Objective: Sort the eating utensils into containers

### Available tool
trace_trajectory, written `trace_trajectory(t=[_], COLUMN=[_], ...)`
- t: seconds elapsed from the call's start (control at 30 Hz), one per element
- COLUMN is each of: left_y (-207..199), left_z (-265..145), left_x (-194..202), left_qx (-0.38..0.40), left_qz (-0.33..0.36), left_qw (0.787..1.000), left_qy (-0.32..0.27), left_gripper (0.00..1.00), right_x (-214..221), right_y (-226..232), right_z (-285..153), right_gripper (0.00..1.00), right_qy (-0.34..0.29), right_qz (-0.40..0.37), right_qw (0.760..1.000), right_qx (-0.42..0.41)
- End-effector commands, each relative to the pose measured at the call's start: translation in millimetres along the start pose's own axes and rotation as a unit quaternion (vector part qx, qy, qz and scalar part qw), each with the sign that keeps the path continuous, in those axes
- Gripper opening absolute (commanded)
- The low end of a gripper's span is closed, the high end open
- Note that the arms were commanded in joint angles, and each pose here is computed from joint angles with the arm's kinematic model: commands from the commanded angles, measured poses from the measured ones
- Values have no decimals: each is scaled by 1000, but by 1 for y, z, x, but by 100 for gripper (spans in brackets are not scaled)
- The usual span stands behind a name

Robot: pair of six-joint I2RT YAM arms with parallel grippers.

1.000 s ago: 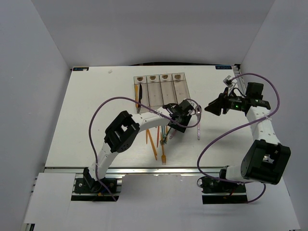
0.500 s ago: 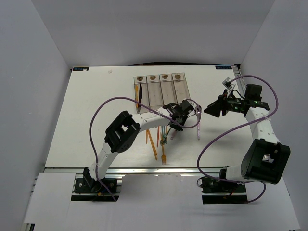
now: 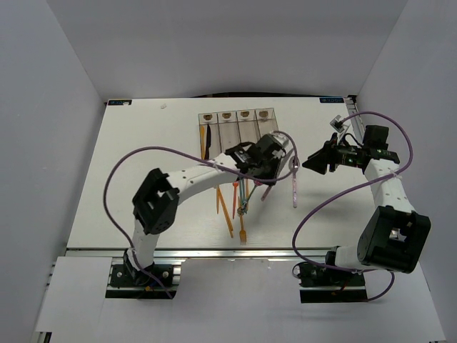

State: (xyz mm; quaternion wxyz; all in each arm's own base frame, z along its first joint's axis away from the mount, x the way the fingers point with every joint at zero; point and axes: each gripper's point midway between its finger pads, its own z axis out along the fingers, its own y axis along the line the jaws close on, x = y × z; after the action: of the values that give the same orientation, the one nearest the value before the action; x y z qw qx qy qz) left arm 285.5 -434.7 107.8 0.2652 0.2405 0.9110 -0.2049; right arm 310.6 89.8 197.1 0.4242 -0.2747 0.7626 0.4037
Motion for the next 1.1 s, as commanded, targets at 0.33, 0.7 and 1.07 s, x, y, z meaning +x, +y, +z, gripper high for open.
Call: trace_trajectory(t=[0.33, 0.7, 1.07], left_y=[150, 255, 278], left_z=[-101, -62, -35], left_x=[-95, -120, -104], left_qx=[-17, -128, -162], left_qz=[-209, -253, -241], left_qw=[964, 945, 948], left_qy=[-161, -164, -128], left_gripper=[0, 0, 0], right_x=[-8, -1, 3], right_y=[-2, 2, -1], right_z=[-1, 3, 4], right_gripper=[58, 57, 58], right_qy=[-5, 3, 9], right_qz=[-19, -16, -20], right_qw=[1000, 1000, 1000], right_qx=[0, -4, 1])
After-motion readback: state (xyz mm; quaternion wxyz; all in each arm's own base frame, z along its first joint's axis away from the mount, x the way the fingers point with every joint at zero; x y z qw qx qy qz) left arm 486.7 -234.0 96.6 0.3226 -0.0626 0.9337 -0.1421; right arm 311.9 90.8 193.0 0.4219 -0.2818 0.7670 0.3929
